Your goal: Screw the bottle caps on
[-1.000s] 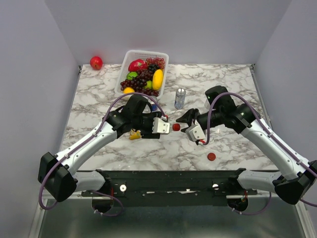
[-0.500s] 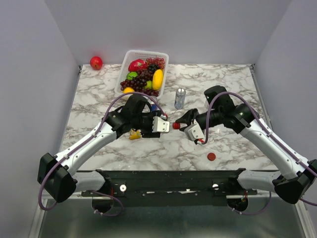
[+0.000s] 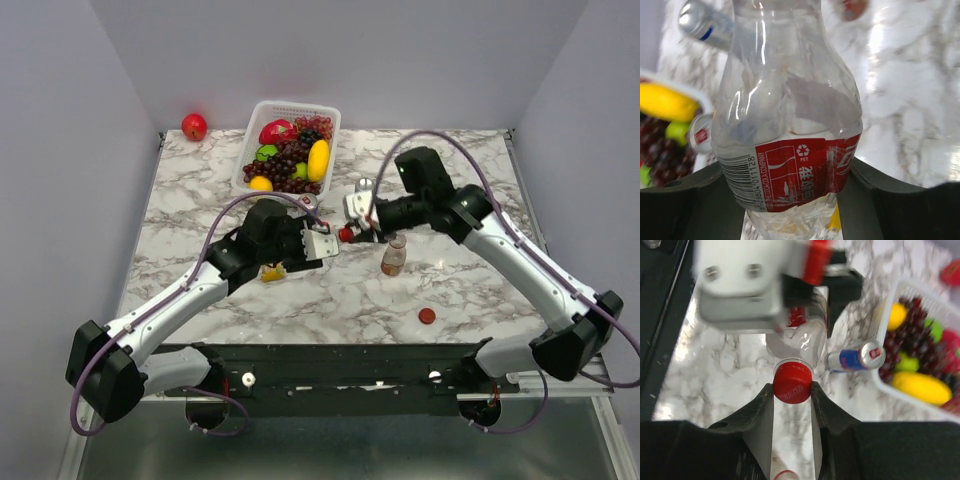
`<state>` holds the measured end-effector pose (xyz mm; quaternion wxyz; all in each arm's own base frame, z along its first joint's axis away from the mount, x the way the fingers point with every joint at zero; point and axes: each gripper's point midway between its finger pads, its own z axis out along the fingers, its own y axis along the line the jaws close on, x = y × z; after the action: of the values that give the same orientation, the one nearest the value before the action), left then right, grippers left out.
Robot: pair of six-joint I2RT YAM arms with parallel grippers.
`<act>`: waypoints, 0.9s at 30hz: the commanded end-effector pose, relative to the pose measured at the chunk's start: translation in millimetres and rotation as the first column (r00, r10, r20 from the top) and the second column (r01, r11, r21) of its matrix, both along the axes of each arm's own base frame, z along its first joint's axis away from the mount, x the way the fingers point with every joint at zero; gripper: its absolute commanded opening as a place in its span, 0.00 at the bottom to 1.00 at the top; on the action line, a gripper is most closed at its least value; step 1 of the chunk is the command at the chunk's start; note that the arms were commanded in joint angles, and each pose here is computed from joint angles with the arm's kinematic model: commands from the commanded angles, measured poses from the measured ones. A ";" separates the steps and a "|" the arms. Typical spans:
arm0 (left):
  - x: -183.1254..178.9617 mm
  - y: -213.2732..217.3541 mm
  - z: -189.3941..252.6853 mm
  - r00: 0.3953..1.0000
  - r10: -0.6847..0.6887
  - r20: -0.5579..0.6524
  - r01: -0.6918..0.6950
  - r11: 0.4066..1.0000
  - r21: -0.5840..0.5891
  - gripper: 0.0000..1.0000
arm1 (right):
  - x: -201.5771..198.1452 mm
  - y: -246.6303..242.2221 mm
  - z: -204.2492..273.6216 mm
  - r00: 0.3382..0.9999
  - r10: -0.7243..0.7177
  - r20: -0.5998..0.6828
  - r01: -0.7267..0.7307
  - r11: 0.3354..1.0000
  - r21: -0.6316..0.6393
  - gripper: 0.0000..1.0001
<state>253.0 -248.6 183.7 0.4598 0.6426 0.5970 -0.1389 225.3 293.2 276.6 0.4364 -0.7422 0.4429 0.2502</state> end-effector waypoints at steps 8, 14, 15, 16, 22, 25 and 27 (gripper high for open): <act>78.3 35.4 90.6 0.782 0.553 0.287 -0.469 0.826 -0.314 0.00 | 78.7 19.0 6.8 0.103 -0.455 -0.884 0.592 0.742 -0.313 0.00; 74.9 43.9 55.4 0.787 0.567 0.243 -0.518 0.822 -0.239 0.00 | 90.2 21.3 50.6 0.269 -0.321 -0.908 0.564 0.816 -0.122 0.39; 67.5 39.8 41.5 0.825 0.528 0.200 -0.495 0.847 -0.194 0.00 | 91.2 16.5 65.2 0.316 -0.297 -0.901 0.569 0.820 -0.071 0.45; 65.6 41.5 34.6 0.833 0.535 0.141 -0.507 0.840 -0.192 0.00 | 95.2 12.6 75.4 0.411 -0.280 -0.868 0.559 0.829 -0.002 0.51; 11.6 3.4 36.5 0.961 0.203 -0.187 -0.251 0.923 -0.292 0.00 | 70.0 -9.6 107.2 0.839 -0.142 -0.525 0.333 0.898 0.288 0.64; -3.7 -10.2 52.9 0.970 0.089 -0.226 -0.166 0.923 -0.348 0.00 | 50.3 -10.4 104.2 0.874 -0.053 -0.483 0.244 0.908 0.341 0.69; -17.6 -22.5 63.5 0.963 -0.017 -0.269 -0.088 0.923 -0.374 0.00 | 40.5 -8.7 103.1 0.865 0.003 -0.502 0.203 0.913 0.353 0.74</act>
<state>284.3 -227.7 200.1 0.5204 0.4637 0.6986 -0.1617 288.7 277.9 366.4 0.4335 -0.4547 0.6198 0.4702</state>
